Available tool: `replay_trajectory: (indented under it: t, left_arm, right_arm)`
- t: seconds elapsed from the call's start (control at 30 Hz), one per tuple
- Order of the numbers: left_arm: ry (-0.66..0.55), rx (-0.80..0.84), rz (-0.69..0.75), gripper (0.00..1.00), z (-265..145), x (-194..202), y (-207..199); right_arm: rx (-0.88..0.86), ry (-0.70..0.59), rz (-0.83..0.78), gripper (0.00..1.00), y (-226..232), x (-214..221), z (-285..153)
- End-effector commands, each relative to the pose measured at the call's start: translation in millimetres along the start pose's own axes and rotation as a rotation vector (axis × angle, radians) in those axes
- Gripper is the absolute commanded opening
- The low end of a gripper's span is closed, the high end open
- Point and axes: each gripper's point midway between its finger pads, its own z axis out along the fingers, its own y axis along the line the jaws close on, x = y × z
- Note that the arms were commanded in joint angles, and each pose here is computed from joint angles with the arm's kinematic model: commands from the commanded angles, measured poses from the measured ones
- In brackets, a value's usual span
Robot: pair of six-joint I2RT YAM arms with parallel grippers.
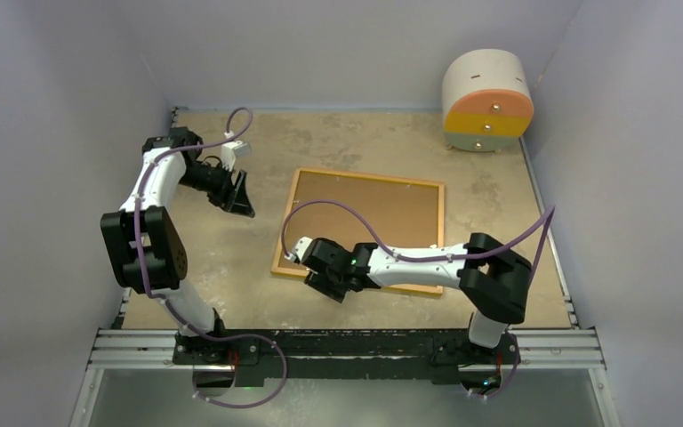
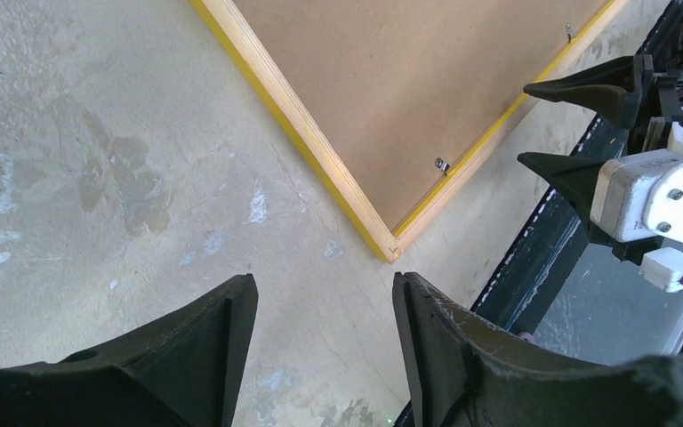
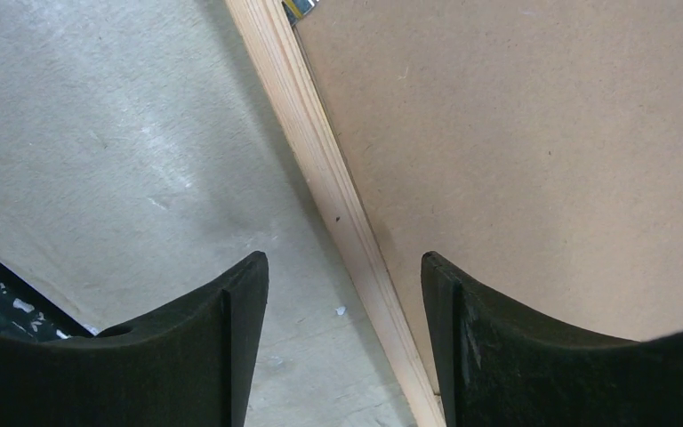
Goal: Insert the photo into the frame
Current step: Turn over the photo frame at the center of the board.
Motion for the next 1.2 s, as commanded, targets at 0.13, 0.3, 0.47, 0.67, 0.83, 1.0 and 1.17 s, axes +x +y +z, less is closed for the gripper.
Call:
replay_trajectory:
  t: [0.13,0.3,0.47,0.67,0.83,1.0,1.17]
  left_arm:
    - [-0.041,-0.013,0.033,0.61,-6,-9,-5]
    - [-0.057,-0.020,0.034,0.61,-8,-16,-3]
    - [-0.061,-0.018,0.031,0.60,-8,-17,-3]
    - [-0.105,-0.016,0.032,0.61,-15,-30,-4]
    - [-0.187,-0.043,0.126,0.70,-38,-58,-9]
    - [-0.252,-0.087,0.413,0.77,-58,-63,-20]
    - [-0.283,-0.028,0.717,0.81,-63,-41,-39]
  right_arm:
    - [-0.005,0.007,-0.023,0.59,2,4,10]
    - [-0.019,0.014,-0.023,0.50,5,7,13]
    - [-0.011,0.029,-0.056,0.45,4,10,20]
    - [-0.009,-0.011,-0.037,0.15,4,-10,19]
    - [0.007,-0.125,0.007,0.00,-8,-62,1]
    - [-0.058,-0.267,0.183,0.00,-34,-121,-29]
    - [-0.166,-0.417,0.311,0.00,-55,-168,-66]
